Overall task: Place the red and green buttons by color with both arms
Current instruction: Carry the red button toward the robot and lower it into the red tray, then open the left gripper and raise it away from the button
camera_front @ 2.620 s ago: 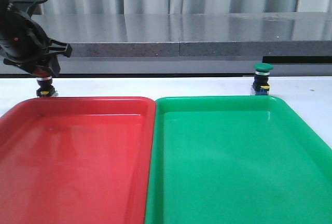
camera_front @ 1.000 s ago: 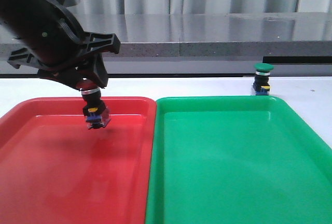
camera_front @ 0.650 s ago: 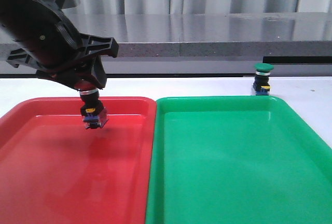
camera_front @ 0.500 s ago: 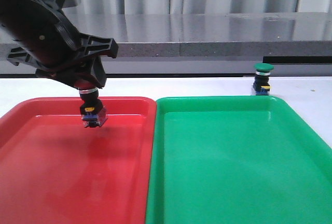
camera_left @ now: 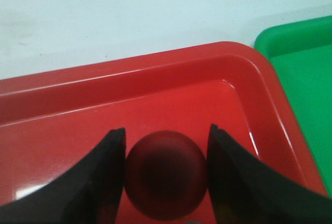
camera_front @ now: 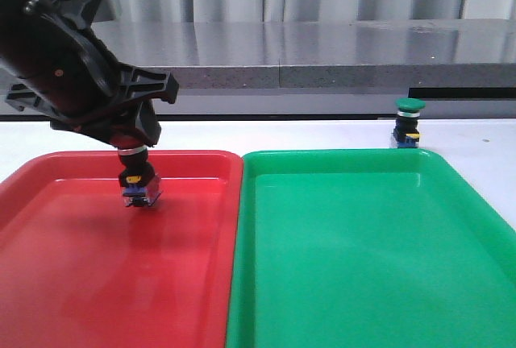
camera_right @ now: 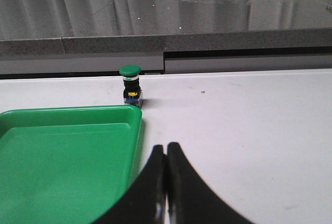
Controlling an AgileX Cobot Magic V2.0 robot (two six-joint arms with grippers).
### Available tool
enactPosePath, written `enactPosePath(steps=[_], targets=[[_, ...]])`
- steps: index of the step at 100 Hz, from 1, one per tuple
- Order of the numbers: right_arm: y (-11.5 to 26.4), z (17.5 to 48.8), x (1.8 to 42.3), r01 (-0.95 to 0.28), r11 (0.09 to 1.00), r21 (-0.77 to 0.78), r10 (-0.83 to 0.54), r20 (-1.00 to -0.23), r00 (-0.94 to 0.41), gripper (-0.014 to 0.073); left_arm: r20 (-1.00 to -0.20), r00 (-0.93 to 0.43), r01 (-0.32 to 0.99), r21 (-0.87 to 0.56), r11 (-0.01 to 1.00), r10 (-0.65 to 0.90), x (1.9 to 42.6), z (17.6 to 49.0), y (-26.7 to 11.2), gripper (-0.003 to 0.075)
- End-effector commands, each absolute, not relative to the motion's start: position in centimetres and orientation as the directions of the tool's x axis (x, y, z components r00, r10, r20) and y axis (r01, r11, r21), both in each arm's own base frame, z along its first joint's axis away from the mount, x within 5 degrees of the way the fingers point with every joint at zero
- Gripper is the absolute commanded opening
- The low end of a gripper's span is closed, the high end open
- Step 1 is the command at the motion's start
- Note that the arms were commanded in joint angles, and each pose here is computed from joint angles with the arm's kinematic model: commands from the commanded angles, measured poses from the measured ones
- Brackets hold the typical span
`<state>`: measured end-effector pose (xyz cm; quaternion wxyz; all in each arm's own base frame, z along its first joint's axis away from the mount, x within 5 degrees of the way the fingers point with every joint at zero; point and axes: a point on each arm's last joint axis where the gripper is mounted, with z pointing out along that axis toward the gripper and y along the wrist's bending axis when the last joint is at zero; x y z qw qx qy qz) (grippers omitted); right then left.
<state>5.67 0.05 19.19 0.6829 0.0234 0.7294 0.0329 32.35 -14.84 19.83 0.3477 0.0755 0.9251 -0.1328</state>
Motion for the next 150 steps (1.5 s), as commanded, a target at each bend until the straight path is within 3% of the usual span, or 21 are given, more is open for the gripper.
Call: enactPosePath(steps=[1, 37, 75, 107, 124, 150], targets=[[0.1, 20.6, 5.5, -0.020, 0.997, 0.073, 0.074, -0.996, 0.051, -0.0067, -0.749, -0.662, 0.229, -0.228, 0.946, -0.020, 32.7, 22.2, -14.5, 0.0204], [0.1, 20.6, 5.5, -0.020, 0.997, 0.073, 0.074, -0.996, 0.051, -0.0067, -0.746, -0.666, 0.225, -0.227, 0.948, -0.020, 32.7, 21.8, -14.4, 0.0212], [0.1, 20.6, 5.5, -0.020, 0.997, 0.073, 0.074, -0.996, 0.051, -0.0067, -0.743, -0.668, 0.218, -0.236, 0.947, -0.032, 32.7, 21.8, -14.4, 0.0463], [0.1, 20.6, 5.5, -0.020, 0.997, 0.073, 0.074, -0.996, 0.051, -0.0067, -0.744, -0.666, 0.206, -0.256, 0.944, -0.056, 32.6, 22.2, -14.4, 0.0486], [0.1, 20.6, 5.5, -0.020, 0.997, 0.073, 0.074, -0.996, 0.051, -0.0067, -0.775, -0.626, 0.214, -0.276, 0.937, -0.085, 32.0, 24.2, -14.2, 0.0486], [0.1, 20.6, 5.5, -0.020, 0.997, 0.073, 0.074, -0.996, 0.051, -0.0067, -0.861, -0.487, 0.235, -0.290, 0.928, -0.146, 30.3, 29.8, -12.2, 0.0486]])
